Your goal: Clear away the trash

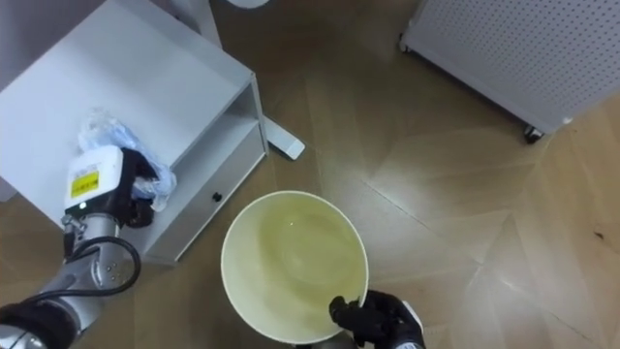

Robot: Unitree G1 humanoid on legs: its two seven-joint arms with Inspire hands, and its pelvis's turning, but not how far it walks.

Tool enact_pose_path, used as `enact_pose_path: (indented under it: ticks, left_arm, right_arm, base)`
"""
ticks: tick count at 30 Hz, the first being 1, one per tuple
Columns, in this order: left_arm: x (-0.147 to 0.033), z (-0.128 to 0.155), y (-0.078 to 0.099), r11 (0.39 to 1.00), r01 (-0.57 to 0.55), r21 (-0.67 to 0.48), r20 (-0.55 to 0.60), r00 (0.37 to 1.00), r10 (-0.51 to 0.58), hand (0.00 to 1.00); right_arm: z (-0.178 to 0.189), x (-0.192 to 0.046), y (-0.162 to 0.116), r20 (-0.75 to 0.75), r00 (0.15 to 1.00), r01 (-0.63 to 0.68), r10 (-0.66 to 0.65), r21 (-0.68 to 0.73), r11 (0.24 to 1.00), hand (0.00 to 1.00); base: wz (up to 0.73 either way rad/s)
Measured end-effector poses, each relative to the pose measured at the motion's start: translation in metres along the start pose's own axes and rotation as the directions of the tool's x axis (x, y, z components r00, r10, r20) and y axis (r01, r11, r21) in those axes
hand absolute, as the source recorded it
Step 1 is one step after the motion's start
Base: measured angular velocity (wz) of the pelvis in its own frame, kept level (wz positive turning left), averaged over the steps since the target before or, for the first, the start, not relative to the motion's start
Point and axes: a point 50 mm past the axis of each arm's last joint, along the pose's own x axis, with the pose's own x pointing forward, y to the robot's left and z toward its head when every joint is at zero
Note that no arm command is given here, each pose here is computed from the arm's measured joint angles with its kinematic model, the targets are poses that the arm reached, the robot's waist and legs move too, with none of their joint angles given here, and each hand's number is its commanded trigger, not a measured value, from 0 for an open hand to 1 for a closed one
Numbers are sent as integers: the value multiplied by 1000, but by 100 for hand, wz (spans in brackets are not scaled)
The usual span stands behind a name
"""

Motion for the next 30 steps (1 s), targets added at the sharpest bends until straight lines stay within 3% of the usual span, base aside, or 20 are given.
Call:
enact_pose_path:
  ticks: [6,12,14,16,17,19,21,25,30]
  left_arm:
    - [-30,3,-35,992,91,-85,18,996,-90,100]
    - [-60,44,-60,946,200,-253,174,972,-159,100]
    - [-80,55,-74,906,293,-305,215,948,-234,100]
    - [-111,65,-98,818,447,-362,244,893,-379,100]
    - [-118,65,-102,794,479,-375,245,877,-413,100]
    - [-145,63,-120,695,603,-392,256,797,-547,100]
    - [-160,59,-129,628,673,-390,263,735,-624,100]
    - [-177,55,-138,511,760,-402,284,634,-720,100]
    - [-184,53,-142,423,814,-398,309,553,-774,100]
  right_arm:
    - [-5,-1,-3,5,1000,9,-9,-62,998,100]
    - [-17,-3,-4,-17,1000,18,-20,-101,995,100]
    - [-23,-5,-2,-23,1000,12,-15,-107,994,100]
    - [-32,-7,-1,-43,999,9,-13,-106,994,100]
    - [-34,-8,-1,-49,999,8,-13,-111,994,100]
    - [-43,-11,0,-72,997,6,-13,-102,995,100]
    - [-50,-13,1,-85,996,3,-11,-94,996,100]
    - [-55,-15,0,-98,995,-13,1,-120,993,100]
    - [-60,-18,-2,-102,995,-17,1,-154,988,100]
  base:
    - [10]
    - [7]
    - [-8]
    - [0]
    - [-7]
    - [-5]
    - [0]
    - [0]
    - [-5]
